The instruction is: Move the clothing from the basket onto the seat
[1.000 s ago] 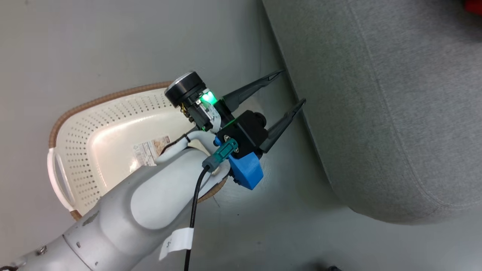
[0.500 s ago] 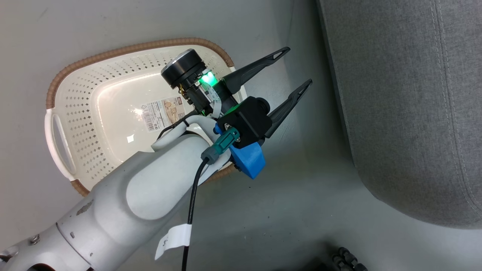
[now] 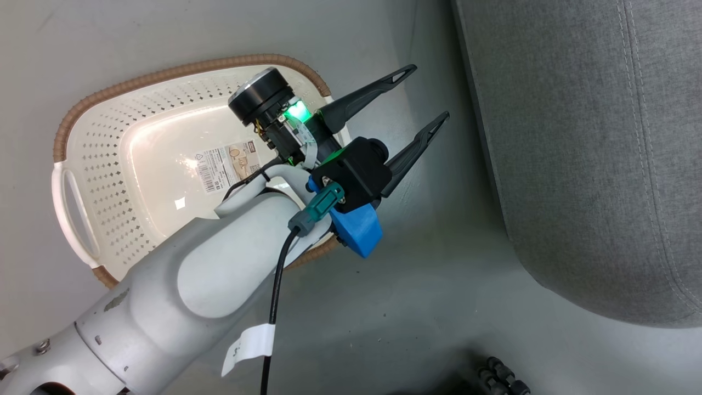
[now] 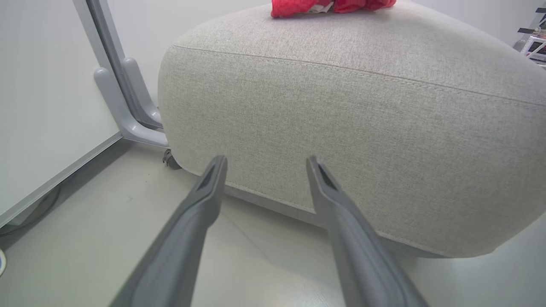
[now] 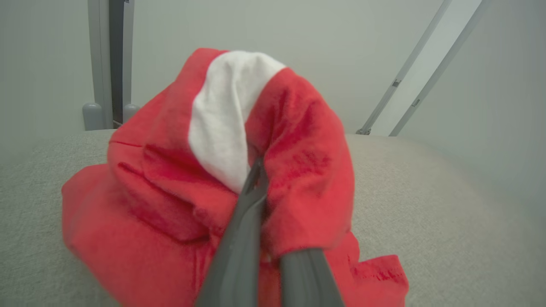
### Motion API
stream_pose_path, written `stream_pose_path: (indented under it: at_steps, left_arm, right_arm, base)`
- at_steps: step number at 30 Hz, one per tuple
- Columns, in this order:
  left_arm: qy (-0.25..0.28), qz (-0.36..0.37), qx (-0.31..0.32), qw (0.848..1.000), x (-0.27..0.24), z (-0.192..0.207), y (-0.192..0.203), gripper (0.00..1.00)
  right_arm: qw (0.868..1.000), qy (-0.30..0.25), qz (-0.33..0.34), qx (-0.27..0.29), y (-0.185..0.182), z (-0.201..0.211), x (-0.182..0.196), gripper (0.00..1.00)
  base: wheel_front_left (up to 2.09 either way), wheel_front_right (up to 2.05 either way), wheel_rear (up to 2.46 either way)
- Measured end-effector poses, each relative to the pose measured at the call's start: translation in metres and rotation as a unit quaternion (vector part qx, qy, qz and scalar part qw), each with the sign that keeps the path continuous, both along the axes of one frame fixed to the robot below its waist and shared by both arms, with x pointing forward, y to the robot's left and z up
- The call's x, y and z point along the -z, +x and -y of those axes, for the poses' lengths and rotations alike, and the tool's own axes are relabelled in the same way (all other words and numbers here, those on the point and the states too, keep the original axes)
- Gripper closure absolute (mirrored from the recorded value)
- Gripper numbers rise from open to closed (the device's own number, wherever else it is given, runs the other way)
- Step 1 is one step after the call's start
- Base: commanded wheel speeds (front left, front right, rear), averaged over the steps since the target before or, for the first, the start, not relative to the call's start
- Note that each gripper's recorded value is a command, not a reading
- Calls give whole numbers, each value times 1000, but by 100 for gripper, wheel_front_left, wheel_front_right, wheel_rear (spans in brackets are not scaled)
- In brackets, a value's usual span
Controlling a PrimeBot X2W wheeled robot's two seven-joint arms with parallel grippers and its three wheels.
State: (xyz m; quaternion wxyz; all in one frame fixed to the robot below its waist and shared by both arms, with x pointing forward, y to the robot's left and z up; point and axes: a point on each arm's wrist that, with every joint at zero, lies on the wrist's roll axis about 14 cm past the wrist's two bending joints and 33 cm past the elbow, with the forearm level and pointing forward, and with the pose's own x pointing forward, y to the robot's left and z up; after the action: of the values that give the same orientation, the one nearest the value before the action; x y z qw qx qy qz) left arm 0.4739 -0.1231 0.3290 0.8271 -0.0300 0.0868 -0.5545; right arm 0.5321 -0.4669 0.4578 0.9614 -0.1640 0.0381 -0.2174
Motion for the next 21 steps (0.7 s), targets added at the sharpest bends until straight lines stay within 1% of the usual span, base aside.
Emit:
stream_pose_path:
  at_steps: [2, 3, 4, 8, 12, 15, 18, 21]
  left_arm:
    - [-2, 2, 1, 1000, -2, 1, 1, 0]
    - [-3, 3, 1, 1000, -3, 2, 1, 0]
    - [-3, 4, 1, 1000, -4, 2, 1, 0]
    - [-10, 11, -5, 1000, -14, 3, 3, 0]
    - [-22, 14, -9, 1000, -30, 7, -3, 0]
    - [-21, 19, -19, 999, -40, 4, -3, 0]
    - [-21, 24, -33, 999, -51, 1, -1, 0]
    - [-25, 25, -50, 998, -64, -2, -2, 0]
  right_arm:
    - [1000, 4, 4, 4, -1, 1, 0, 100]
    - [1000, 4, 8, 7, -3, 3, -3, 17]
    - [1000, 4, 12, 11, -4, 5, -6, 0]
    - [1000, -3, 22, 20, -19, 8, -19, 0]
    - [999, -6, 13, 33, -52, 11, -21, 0]
    - [999, -5, 22, 40, -73, 10, -31, 0]
    - [999, -1, 37, 33, -86, -1, -41, 0]
    - [998, -5, 54, 11, -91, -20, -56, 0]
  base:
    - [0, 0, 0]
    - [0, 0, 0]
    - [0, 0, 0]
    - [0, 0, 0]
    - [0, 0, 0]
    - [0, 0, 0]
    - [0, 0, 0]
    - [0, 0, 0]
